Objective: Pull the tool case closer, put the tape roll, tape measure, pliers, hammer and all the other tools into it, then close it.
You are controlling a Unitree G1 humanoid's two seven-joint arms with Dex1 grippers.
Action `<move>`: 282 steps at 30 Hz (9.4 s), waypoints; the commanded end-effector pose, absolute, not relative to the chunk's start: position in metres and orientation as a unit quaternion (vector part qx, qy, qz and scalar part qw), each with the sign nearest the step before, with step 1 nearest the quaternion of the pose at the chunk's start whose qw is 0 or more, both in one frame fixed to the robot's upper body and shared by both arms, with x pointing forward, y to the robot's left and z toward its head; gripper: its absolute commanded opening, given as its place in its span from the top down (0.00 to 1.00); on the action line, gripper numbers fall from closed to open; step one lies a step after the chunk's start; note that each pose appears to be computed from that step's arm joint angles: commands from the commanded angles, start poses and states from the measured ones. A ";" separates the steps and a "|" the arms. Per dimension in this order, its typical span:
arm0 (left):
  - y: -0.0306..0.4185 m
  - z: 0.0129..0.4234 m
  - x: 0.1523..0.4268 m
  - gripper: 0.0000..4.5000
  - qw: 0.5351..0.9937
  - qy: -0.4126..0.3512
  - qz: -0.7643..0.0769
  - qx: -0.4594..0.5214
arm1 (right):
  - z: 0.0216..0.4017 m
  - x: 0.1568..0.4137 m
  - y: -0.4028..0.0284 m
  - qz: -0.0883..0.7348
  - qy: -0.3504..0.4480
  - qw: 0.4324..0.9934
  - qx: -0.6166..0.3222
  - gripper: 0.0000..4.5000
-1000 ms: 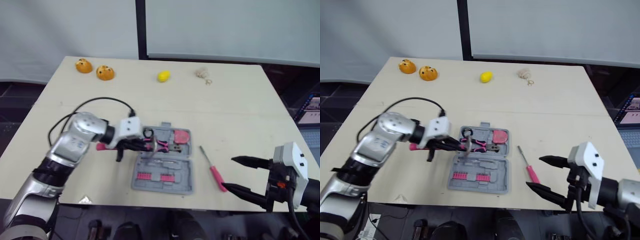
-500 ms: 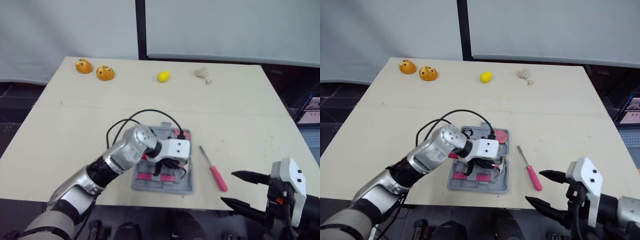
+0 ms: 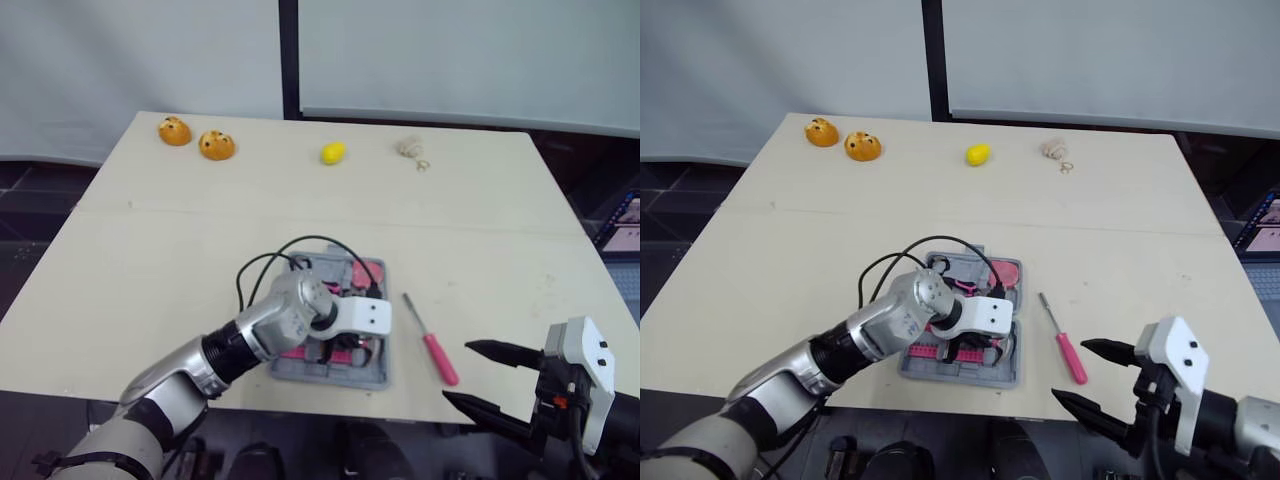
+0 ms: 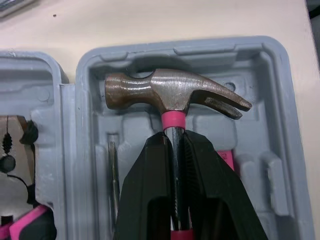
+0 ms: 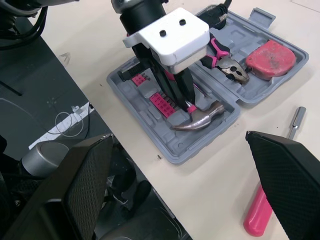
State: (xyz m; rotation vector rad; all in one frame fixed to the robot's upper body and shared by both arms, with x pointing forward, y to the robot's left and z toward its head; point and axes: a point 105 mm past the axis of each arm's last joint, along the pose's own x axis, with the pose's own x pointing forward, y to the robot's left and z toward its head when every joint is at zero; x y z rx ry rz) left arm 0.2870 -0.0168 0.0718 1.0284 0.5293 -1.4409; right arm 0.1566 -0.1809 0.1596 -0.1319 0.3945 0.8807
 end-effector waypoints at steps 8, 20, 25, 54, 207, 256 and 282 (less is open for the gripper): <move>-0.024 0.069 0.295 0.99 0.608 0.223 -0.609 0.457 | 0.164 0.157 -0.174 0.426 0.170 0.886 -0.071 0.00; 0.014 0.117 0.291 0.03 0.599 0.214 -0.656 0.406 | 0.166 0.163 -0.174 0.424 0.159 0.888 -0.079 0.00; 0.040 0.112 0.296 0.03 0.601 0.103 -0.733 0.302 | 0.167 0.164 -0.174 0.422 0.155 0.889 -0.082 0.00; 0.057 0.036 0.305 0.99 0.629 0.134 -0.739 0.201 | 0.166 0.162 -0.178 0.416 0.164 0.891 -0.076 0.00; 0.123 0.182 0.250 0.00 0.639 0.014 -0.744 0.193 | 0.064 0.244 -0.196 0.014 0.276 0.960 0.037 0.87; 0.141 0.177 0.251 0.00 0.687 0.024 -0.697 0.205 | 0.099 0.282 -0.207 0.584 0.147 0.365 -0.710 0.02; 0.138 0.179 0.257 0.00 0.692 0.017 -0.692 0.205 | 0.086 0.278 -0.198 0.600 0.146 0.370 -0.694 0.91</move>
